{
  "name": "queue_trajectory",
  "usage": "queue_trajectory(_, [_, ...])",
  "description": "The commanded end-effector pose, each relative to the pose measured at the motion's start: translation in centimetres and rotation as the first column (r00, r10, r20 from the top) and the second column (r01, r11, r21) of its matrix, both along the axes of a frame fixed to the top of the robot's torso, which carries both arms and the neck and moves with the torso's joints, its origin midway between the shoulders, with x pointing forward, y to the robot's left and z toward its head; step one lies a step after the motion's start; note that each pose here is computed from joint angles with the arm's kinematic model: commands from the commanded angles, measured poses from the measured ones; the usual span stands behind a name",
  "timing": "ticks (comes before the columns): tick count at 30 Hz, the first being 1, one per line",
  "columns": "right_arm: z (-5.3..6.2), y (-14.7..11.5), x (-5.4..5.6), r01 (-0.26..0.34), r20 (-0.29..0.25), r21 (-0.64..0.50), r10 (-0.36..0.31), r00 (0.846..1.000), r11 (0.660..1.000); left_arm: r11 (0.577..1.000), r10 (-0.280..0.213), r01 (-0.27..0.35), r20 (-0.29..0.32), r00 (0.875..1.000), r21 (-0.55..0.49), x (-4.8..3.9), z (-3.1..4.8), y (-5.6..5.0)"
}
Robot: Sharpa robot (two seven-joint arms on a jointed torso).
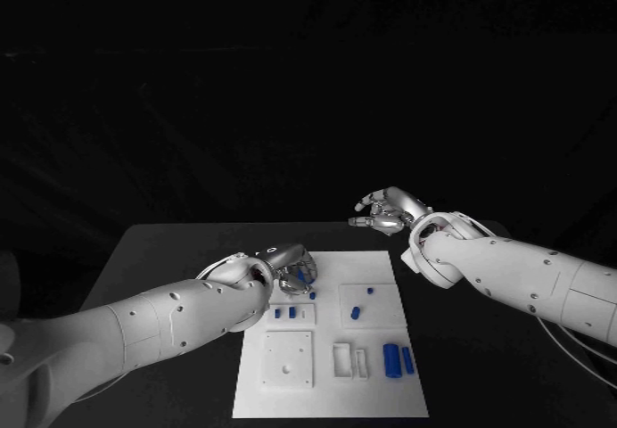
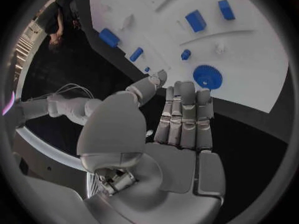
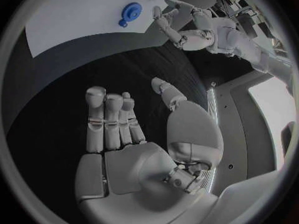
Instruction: Assemble the parts on the task board
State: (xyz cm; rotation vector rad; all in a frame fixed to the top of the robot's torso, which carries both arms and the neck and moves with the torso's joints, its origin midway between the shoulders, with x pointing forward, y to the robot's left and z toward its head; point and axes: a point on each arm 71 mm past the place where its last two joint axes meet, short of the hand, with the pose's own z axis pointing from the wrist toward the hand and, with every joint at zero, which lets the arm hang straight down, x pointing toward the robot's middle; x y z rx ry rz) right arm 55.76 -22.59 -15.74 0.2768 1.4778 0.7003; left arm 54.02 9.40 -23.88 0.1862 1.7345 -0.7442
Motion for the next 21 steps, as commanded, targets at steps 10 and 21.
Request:
queue_trajectory(10, [0.0,0.4,-0.1,-0.021,-0.003,-0.002,0.021,1.000,1.000,0.990,-0.055,0.050,0.038,0.998,0.130,0.15,-1.29,-0.9])
queue_trajectory(21, [0.0,0.7,-0.2,-0.029,-0.002,0.001,0.029,1.000,1.000,0.990,-0.048,0.043,0.034,0.998,0.135,0.25,-1.97,-1.2])
